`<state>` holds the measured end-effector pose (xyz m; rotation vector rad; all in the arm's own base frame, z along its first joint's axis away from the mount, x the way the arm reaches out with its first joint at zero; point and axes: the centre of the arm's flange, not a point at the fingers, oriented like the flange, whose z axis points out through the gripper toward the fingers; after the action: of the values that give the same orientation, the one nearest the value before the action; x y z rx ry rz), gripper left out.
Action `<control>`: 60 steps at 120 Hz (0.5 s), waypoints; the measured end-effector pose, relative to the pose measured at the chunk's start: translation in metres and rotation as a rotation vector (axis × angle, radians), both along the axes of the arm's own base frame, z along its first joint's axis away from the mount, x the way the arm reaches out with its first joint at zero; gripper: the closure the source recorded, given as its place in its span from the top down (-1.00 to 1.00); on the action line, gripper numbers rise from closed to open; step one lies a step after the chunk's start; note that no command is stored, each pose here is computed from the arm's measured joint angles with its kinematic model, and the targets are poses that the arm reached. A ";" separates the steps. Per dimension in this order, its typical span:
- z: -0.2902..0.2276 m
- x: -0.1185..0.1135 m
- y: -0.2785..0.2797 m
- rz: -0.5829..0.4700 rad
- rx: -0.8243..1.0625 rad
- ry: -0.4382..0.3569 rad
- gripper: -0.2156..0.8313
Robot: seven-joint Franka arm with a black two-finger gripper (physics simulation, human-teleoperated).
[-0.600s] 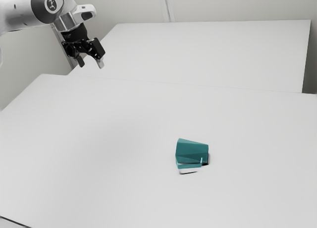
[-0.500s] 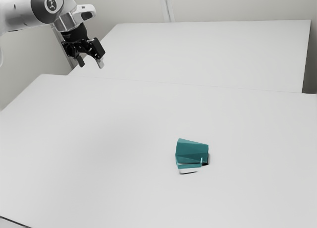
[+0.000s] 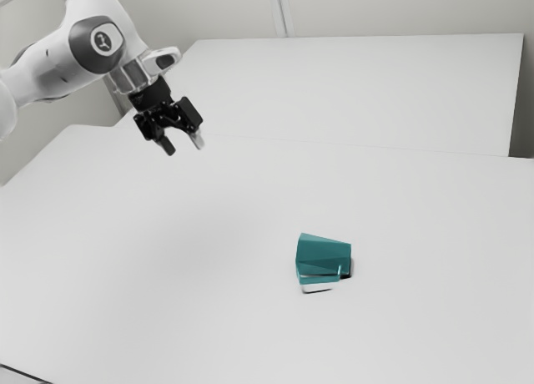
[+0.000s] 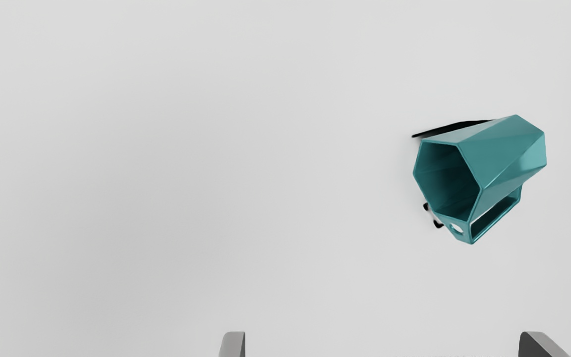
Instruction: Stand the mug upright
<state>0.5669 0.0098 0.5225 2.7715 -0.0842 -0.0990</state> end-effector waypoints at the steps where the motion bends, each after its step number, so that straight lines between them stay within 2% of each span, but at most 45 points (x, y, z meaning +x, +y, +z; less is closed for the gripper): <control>1: -0.003 -0.001 -0.001 0.003 -0.010 0.001 0.59; 20: -0.055 -0.021 -0.022 0.072 -0.140 -0.012 0.59; 42: -0.114 -0.026 -0.039 0.190 -0.211 -0.045 0.59; 60: -0.140 -0.027 -0.059 0.263 -0.267 -0.067 0.59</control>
<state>0.5397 -0.0490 0.3826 2.4925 0.2330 0.0685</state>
